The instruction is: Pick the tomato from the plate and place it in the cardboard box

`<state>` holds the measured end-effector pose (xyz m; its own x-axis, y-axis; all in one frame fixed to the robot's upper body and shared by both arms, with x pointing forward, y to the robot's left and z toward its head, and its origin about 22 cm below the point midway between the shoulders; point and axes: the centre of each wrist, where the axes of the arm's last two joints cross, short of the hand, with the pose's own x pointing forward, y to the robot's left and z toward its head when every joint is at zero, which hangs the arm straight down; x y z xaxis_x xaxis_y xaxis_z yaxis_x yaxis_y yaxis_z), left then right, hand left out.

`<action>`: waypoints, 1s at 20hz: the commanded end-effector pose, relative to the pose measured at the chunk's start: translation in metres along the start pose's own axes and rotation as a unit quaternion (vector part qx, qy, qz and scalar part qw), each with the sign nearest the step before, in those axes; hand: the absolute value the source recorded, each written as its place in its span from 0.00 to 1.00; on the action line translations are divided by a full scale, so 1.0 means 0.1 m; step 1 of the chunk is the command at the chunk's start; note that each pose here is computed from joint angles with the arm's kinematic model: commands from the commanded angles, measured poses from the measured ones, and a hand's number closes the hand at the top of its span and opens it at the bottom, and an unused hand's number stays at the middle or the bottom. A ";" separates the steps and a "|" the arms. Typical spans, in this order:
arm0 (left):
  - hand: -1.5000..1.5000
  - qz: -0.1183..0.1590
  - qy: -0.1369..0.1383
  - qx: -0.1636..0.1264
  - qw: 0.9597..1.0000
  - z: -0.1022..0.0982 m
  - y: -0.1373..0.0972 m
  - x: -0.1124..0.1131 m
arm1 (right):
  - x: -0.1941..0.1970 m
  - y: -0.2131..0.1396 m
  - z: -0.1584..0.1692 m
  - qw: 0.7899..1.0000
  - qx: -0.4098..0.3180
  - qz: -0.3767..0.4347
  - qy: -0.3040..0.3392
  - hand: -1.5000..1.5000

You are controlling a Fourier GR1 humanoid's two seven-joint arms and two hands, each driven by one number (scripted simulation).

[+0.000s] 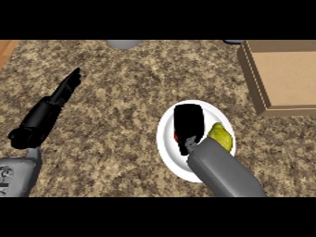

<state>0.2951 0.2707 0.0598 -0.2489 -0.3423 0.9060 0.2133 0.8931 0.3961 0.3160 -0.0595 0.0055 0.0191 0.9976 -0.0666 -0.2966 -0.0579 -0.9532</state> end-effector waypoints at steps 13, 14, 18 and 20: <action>0.50 0.001 0.017 0.012 1.000 0.10 0.11 -0.05 | -0.93 -0.23 0.65 0.783 -0.110 0.047 -0.611 1.00; 0.50 0.000 0.018 0.014 1.000 0.15 0.08 -0.10 | -1.05 -0.35 0.69 0.766 -0.132 0.037 -0.627 1.00; 0.50 -0.008 0.011 0.025 1.000 0.16 0.15 -0.06 | -1.81 -0.76 0.69 0.762 -0.177 -0.016 -0.622 1.00; 0.50 0.001 0.015 0.032 0.999 0.14 0.08 -0.07 | -2.14 -1.03 0.68 0.776 -0.205 -0.057 -0.594 1.00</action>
<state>0.2856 0.2864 0.0541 -0.2163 -0.3556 0.9093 0.1643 0.9048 0.3929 0.2716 -0.2128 0.0921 -0.9436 0.3072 0.1232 -0.0796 0.1506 -0.9854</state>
